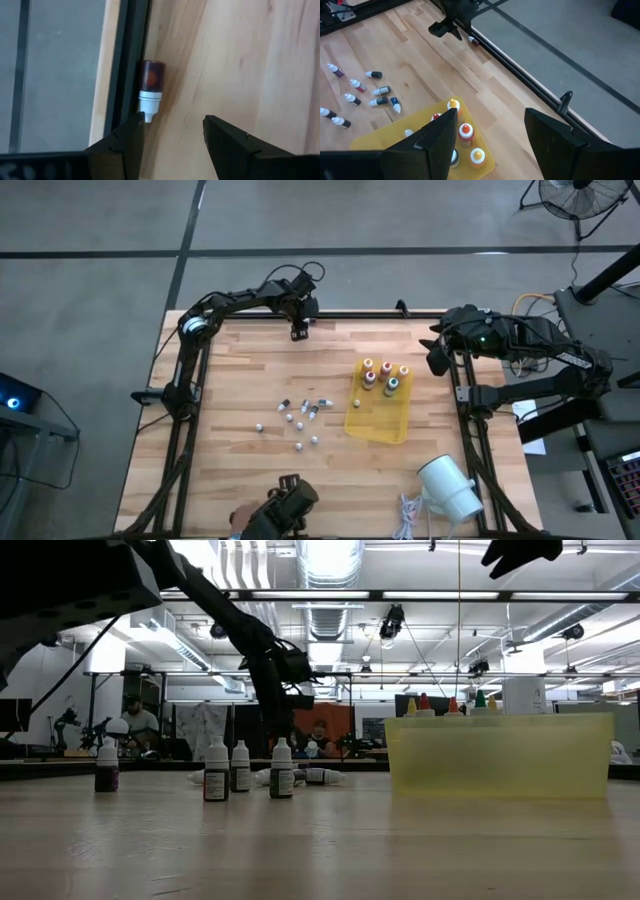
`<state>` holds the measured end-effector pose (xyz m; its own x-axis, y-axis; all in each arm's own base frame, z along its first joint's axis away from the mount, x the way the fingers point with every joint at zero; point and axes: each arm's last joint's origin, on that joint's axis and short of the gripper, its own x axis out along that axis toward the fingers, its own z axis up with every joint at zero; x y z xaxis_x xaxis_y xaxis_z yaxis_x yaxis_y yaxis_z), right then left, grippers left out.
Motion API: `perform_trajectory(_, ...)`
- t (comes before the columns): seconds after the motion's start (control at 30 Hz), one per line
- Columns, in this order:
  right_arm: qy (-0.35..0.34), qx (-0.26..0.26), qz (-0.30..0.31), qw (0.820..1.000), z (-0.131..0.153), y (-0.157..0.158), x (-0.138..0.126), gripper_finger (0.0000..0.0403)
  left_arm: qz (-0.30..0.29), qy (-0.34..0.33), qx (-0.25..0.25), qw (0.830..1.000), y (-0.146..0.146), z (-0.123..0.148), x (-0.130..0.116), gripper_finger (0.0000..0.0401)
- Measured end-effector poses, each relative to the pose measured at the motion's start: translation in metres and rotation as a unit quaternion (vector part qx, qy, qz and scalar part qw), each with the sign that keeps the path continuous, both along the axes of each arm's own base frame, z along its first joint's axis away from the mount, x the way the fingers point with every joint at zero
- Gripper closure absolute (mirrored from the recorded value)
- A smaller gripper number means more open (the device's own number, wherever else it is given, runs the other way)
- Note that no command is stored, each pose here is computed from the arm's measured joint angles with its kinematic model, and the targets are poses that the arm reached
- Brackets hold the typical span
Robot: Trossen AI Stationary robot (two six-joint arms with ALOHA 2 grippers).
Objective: Pick & Place food coloring
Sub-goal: Put the small orange food coloring bottle into the yellow bin
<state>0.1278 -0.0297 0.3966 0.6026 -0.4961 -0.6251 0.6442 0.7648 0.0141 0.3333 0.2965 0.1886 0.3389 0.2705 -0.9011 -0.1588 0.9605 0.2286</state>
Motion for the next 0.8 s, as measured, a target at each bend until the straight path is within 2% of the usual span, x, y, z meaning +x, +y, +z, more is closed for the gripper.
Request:
perform_trajectory(0.43,0.002,0.0,0.001,1.0,0.0,0.0,0.0,0.0181,-0.003,-0.011,0.0,1.0,0.003,0.0,0.0,0.0229)
perform_trajectory(0.8,0.002,0.0,0.001,1.0,0.0,0.0,0.0,0.0181,0.003,-0.008,-0.017,1.0,0.007,-0.019,0.003,0.0229)
